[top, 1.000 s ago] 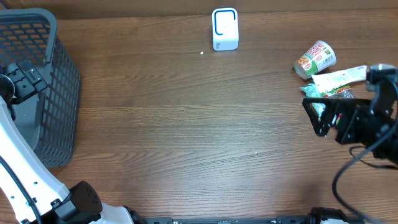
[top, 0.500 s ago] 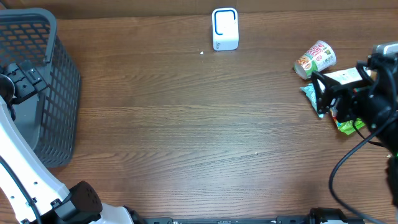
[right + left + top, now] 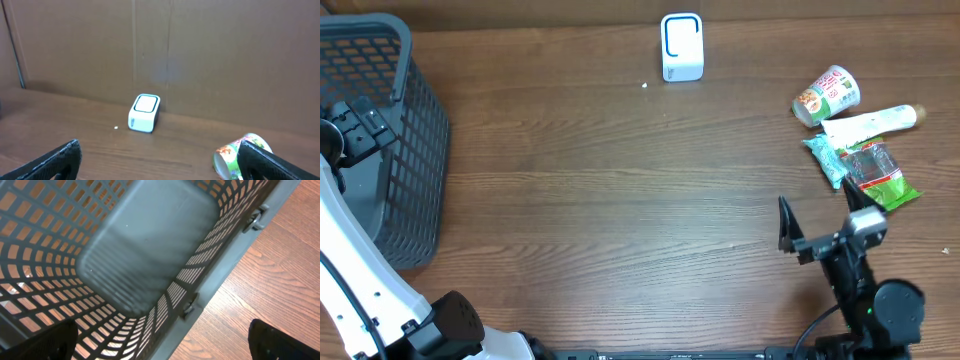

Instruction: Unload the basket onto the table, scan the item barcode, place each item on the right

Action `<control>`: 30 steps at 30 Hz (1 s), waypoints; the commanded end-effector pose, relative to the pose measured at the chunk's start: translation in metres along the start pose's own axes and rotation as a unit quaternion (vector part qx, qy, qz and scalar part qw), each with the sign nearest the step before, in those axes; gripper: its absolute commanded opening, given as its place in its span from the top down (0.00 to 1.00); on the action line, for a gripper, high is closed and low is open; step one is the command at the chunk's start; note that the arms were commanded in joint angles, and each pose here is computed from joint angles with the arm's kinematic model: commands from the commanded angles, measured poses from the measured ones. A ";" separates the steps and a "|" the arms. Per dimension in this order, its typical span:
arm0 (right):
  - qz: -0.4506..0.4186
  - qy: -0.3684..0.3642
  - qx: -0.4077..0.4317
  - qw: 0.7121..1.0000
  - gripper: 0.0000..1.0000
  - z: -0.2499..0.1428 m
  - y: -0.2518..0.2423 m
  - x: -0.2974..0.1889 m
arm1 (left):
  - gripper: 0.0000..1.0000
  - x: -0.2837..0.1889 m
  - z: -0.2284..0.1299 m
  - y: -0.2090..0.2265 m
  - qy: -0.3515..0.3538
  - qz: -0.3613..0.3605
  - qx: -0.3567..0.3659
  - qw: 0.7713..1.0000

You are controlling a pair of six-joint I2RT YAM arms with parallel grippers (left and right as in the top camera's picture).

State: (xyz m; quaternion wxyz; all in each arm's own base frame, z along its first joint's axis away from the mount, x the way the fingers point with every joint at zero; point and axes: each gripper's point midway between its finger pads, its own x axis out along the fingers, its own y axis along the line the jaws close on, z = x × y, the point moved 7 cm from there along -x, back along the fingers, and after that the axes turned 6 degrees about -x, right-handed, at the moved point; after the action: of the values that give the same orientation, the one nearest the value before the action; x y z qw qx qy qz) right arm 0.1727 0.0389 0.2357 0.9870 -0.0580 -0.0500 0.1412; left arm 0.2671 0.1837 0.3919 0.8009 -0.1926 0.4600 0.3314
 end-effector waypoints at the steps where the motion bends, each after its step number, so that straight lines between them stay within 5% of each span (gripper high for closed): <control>1: -0.013 -0.020 0.001 1.000 0.00 -0.016 0.001 -0.007 | 0.00 -0.008 0.001 0.000 -0.013 -0.004 -0.001 1.000; 8: 0.007 0.050 0.011 0.999 0.00 -0.062 0.010 -0.006 | 0.00 -0.008 0.001 0.000 -0.013 -0.004 -0.001 1.000; 30: 0.007 0.047 0.010 0.999 0.00 -0.061 0.010 -0.006 | 0.00 -0.008 0.001 0.000 -0.012 -0.004 -0.001 1.000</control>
State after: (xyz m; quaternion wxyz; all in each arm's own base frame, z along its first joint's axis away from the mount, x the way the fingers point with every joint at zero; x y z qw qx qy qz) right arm 0.1715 0.0401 0.1750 0.9878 -0.0573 0.0010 0.1448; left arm 0.2670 0.1836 0.3918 0.8009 -0.1926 0.4602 0.3313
